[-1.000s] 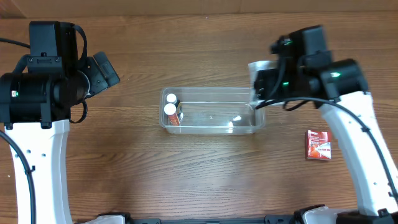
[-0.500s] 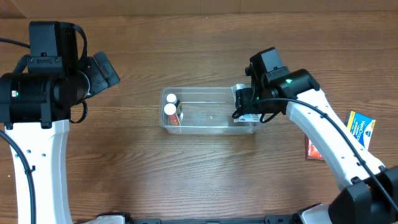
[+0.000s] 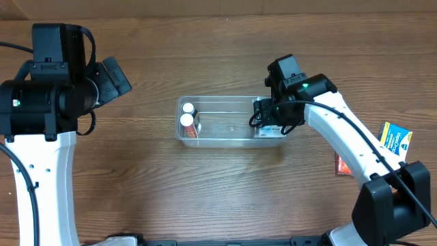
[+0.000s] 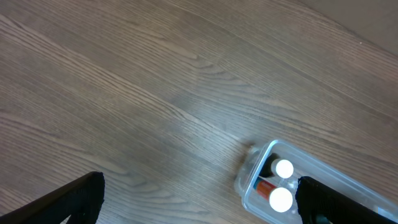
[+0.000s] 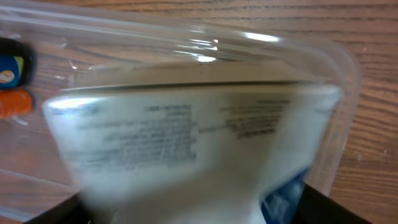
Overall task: Pack container
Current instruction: 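Carry the white box into the container's right end and release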
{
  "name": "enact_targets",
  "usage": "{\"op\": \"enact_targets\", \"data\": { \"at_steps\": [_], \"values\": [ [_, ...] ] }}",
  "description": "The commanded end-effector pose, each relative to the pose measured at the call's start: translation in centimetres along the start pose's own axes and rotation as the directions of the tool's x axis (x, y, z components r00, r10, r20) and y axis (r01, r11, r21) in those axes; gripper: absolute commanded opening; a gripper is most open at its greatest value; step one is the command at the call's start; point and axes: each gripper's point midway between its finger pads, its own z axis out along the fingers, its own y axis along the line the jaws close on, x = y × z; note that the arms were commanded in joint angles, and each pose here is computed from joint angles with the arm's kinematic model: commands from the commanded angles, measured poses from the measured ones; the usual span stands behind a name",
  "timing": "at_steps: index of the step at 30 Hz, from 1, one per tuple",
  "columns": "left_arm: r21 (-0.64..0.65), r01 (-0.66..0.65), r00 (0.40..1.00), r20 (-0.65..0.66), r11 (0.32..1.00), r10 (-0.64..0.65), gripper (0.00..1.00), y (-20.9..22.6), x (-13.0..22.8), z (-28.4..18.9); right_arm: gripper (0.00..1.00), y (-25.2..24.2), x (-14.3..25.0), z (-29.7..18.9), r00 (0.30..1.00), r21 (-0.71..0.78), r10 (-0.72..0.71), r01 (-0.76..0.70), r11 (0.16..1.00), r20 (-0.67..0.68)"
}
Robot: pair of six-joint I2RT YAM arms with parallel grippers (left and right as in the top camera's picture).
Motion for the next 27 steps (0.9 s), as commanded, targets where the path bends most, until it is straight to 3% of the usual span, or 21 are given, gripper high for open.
{"op": "enact_targets", "data": {
  "at_steps": [1,9,11,16,20,22,27],
  "values": [
    [0.003,-0.002,1.0,-0.005,1.0,0.002,1.0,0.0,0.0,0.1,0.84,0.0,-0.2,0.1,1.0,0.004,0.001,-0.001,1.0,0.009],
    [0.001,-0.002,1.0,-0.003,1.0,0.002,1.0,0.1,0.0,0.1,0.85,0.2,-1.0,-0.2,0.999,-0.001,-0.001,0.001,1.0,0.042],
    [0.0,-0.002,1.0,-0.003,1.0,0.002,1.0,0.1,0.0,0.1,0.92,0.1,-2.0,-1.3,0.997,0.013,-0.003,0.002,1.0,0.083],
    [0.0,-0.017,1.0,-0.003,1.0,0.017,1.0,0.1,0.0,0.1,1.0,-1.8,-6.2,-9.5,0.944,0.077,0.077,-0.107,0.991,0.322],
    [0.001,-0.017,1.0,-0.003,1.0,0.017,1.0,0.1,0.0,0.1,1.0,-7.3,-7.8,-17.1,0.839,0.108,0.207,-0.299,0.948,0.504],
    [0.001,-0.017,1.0,-0.003,1.0,0.017,1.0,0.1,0.0,0.1,1.0,-12.5,-7.2,-19.9,0.77,0.11,0.301,-0.43,0.896,0.563],
    [0.001,-0.02,1.0,-0.002,1.0,0.02,1.0,0.0,-0.1,0.1,1.0,-25.2,-1.9,-19.9,0.639,0.16,0.557,-0.721,0.674,0.531]
  ]
}}
